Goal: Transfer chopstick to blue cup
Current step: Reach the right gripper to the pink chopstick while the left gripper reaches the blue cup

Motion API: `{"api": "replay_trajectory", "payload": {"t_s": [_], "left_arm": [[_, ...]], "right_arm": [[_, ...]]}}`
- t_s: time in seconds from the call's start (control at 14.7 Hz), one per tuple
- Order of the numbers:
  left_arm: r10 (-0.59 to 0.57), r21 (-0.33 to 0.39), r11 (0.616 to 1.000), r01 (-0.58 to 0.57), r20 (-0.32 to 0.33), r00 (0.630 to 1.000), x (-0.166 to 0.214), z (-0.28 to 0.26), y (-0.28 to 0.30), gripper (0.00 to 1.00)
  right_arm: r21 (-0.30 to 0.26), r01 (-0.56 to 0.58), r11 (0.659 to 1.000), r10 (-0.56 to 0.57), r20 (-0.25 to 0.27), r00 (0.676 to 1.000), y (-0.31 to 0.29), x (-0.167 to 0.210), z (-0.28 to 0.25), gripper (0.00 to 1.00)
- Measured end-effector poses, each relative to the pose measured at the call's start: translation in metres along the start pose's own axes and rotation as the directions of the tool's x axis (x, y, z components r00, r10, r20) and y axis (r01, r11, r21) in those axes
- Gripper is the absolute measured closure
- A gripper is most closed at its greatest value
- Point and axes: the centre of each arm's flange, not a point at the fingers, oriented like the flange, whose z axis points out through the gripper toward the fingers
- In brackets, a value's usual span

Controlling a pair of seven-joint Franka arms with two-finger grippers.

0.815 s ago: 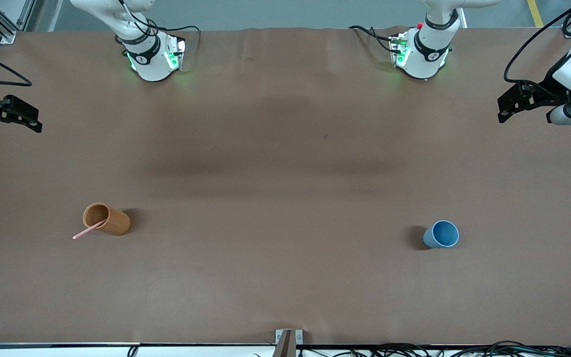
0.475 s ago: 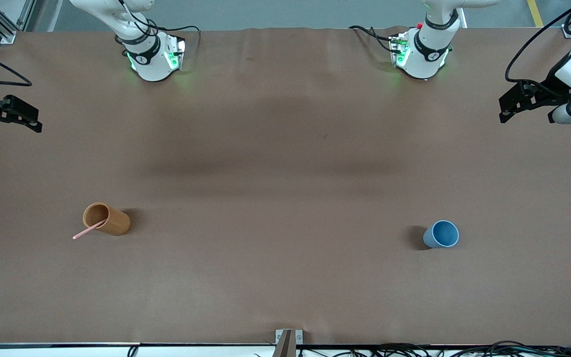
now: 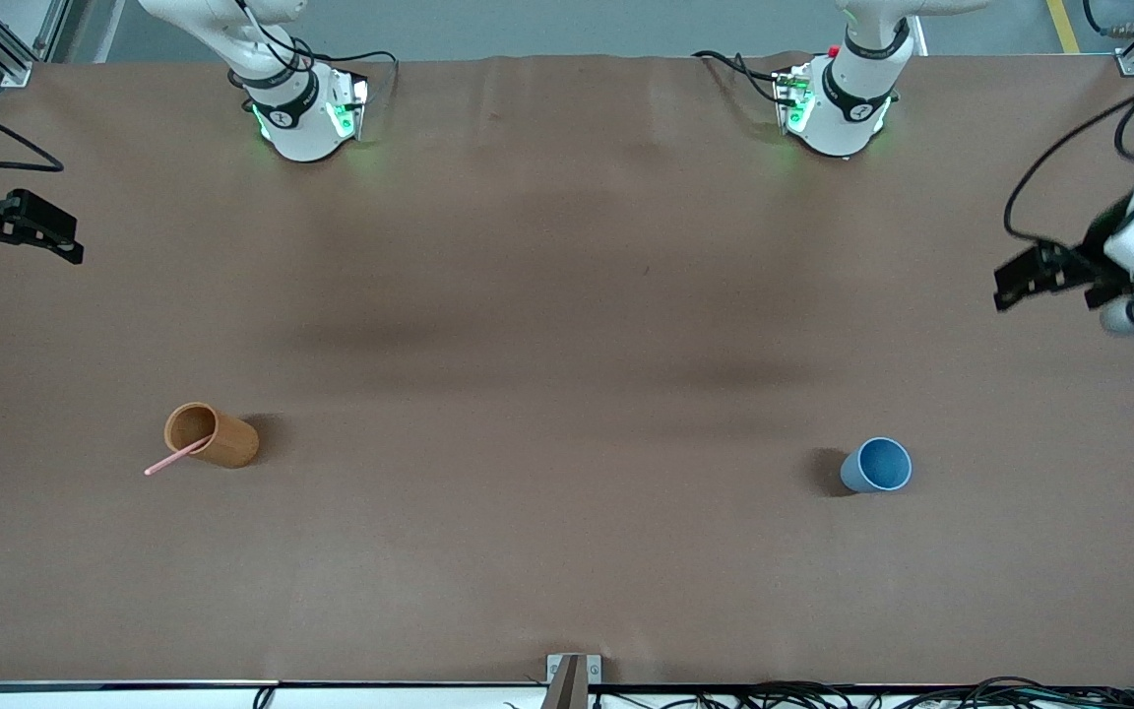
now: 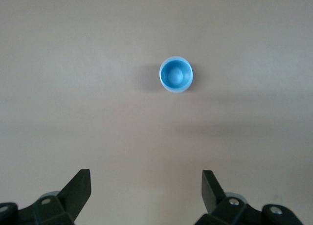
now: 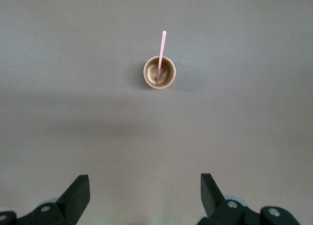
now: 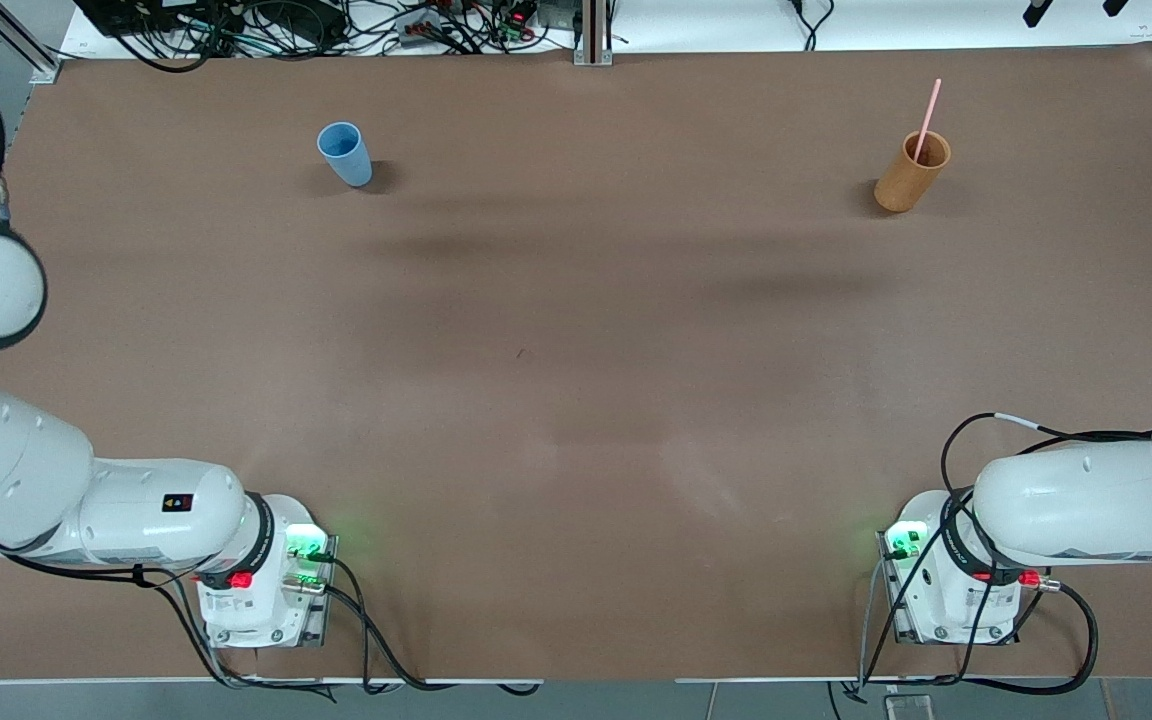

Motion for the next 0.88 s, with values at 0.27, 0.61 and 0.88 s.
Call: {"api": "replay_trajectory", "payload": {"t_s": [0.27, 0.61, 0.88], "left_arm": [[-0.007, -0.01, 1.0, 0.007, 0.019, 1.0, 0.042, 0.083, -0.003, 0.0], [-0.005, -0.026, 1.0, 0.005, 0.021, 1.0, 0.078, 0.186, 0.001, 0.0], [0.002, -0.035, 0.999, -0.002, 0.025, 1.0, 0.089, 0.238, 0.008, 0.0]], "right_arm": [[-0.004, 0.0, 1.0, 0.0, -0.043, 0.999, 0.001, 0.011, 0.008, 0.0], [-0.006, -0.004, 1.0, 0.004, -0.069, 0.998, 0.008, 0.046, 0.074, 0.0], [-0.005, -0.024, 1.0, 0.023, -0.092, 0.995, 0.025, 0.078, 0.132, 0.0]]}}
